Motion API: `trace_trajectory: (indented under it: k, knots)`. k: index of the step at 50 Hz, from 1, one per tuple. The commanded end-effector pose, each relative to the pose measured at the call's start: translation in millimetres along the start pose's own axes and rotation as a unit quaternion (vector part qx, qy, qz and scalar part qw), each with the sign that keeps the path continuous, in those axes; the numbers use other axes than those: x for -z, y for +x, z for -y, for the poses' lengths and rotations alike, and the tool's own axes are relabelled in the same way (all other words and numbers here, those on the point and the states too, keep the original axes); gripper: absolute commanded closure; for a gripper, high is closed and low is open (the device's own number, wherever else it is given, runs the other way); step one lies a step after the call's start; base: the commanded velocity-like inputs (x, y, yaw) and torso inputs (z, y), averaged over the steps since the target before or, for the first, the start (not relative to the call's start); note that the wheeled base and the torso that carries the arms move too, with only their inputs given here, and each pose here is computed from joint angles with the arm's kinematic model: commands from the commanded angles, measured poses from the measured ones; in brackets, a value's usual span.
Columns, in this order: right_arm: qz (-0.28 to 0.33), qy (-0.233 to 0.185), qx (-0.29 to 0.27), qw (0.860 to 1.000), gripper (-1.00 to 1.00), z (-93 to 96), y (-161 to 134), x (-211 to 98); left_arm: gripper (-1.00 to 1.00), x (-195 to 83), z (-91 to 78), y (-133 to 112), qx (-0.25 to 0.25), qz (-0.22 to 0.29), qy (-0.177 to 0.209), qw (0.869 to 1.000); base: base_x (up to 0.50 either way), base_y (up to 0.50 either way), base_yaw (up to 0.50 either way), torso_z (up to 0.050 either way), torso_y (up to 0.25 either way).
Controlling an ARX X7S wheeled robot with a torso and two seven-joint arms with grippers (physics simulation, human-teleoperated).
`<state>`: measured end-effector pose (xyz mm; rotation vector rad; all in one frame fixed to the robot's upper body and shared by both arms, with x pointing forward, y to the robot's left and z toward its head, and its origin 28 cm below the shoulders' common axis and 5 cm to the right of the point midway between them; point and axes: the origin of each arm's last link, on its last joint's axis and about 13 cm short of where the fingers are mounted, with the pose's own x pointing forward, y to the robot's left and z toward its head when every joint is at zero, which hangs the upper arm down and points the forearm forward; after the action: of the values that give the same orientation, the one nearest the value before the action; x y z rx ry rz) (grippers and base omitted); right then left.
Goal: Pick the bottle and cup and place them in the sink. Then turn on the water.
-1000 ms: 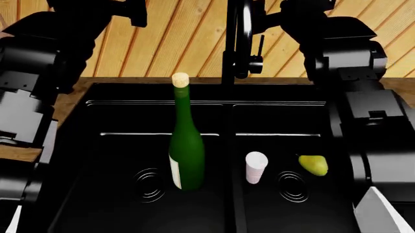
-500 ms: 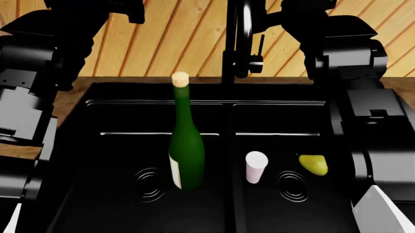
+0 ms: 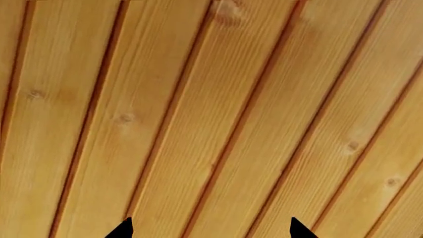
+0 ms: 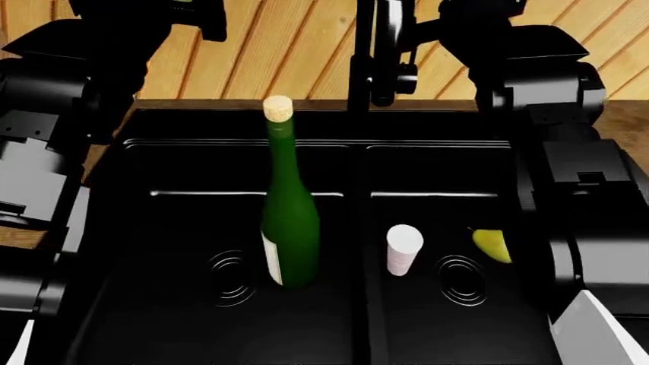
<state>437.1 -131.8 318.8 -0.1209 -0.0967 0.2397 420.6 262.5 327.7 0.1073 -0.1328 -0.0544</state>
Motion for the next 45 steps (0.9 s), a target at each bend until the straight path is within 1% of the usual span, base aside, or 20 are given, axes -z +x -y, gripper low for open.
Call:
trace_trajectory:
  k: [1,9,19,35,45]
  knots:
    - [-0.002,0.0,0.0,1.0,-1.0,-0.1,0,0,-1.0,1,0.3,1,0.002,-0.001,0.001,1.0,0.0,0.0,0.0,0.0,-0.094]
    - [-0.003,-0.002,0.003,1.0,-1.0,0.1,0,0,-1.0,2,-0.6,2,0.003,0.0,0.001,1.0,0.0,0.0,0.0,0.0,-0.094]
    - [-0.007,0.002,0.021,1.0,-1.0,1.8,-1,0,-1.0,1,-0.7,1,0.002,-0.001,-0.003,1.0,0.0,0.0,0.0,0.0,-0.09]
    - [0.006,0.01,0.059,0.998,-1.0,6.7,-2,-5,-1.0,2,-1.6,2,0.002,-0.002,-0.009,1.0,0.0,0.0,0.0,0.0,0.0]
    - [0.02,0.003,0.065,0.998,-1.0,8.4,-3,-19,-1.0,-2,-3.4,4,0.002,0.002,-0.011,1.0,0.0,0.0,0.0,0.0,0.0]
